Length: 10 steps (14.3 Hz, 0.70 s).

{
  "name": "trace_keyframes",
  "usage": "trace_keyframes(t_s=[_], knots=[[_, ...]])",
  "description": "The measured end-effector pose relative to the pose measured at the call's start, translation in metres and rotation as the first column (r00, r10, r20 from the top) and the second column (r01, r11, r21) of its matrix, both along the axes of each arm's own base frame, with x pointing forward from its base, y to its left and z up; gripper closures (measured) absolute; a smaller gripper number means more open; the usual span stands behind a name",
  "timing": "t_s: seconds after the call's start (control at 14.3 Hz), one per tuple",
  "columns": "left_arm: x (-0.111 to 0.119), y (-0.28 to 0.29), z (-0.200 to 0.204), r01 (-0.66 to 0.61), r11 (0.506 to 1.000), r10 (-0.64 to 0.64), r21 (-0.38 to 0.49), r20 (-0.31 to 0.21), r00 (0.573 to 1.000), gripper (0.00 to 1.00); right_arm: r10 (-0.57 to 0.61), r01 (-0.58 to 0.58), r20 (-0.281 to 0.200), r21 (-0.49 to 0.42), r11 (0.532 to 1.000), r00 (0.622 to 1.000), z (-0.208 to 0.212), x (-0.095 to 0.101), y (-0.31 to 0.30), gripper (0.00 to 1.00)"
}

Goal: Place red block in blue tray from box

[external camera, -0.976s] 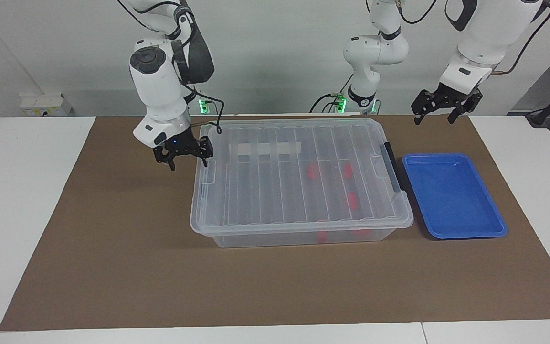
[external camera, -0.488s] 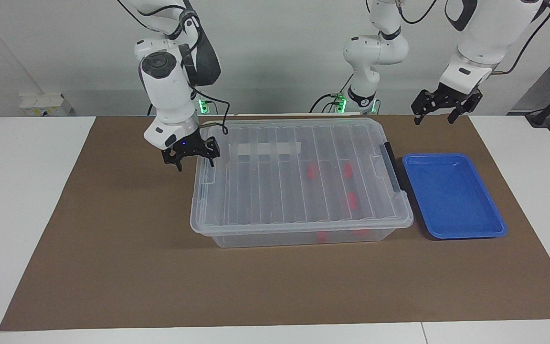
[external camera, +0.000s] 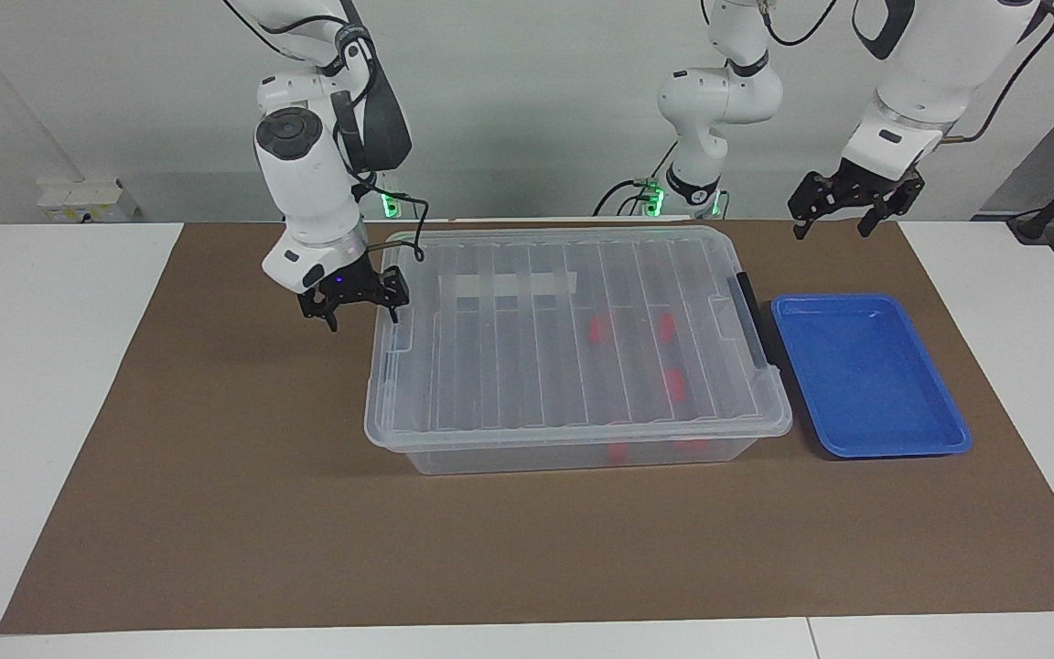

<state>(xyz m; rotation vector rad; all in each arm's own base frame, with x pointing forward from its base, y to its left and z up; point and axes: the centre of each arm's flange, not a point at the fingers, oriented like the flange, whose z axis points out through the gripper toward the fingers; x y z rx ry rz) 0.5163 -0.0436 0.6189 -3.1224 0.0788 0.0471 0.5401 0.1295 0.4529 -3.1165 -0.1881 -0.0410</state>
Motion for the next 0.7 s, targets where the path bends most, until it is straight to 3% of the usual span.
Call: trace_keyframes(t_s=[0.7], knots=[[0.0, -0.001, 0.0, 0.002, 1.0, -0.002, 0.0, 0.0, 1.0, 0.0, -0.014, 0.014, 0.007, -0.046, 0.999, 1.0, -0.001, 0.008, -0.04, 0.0]])
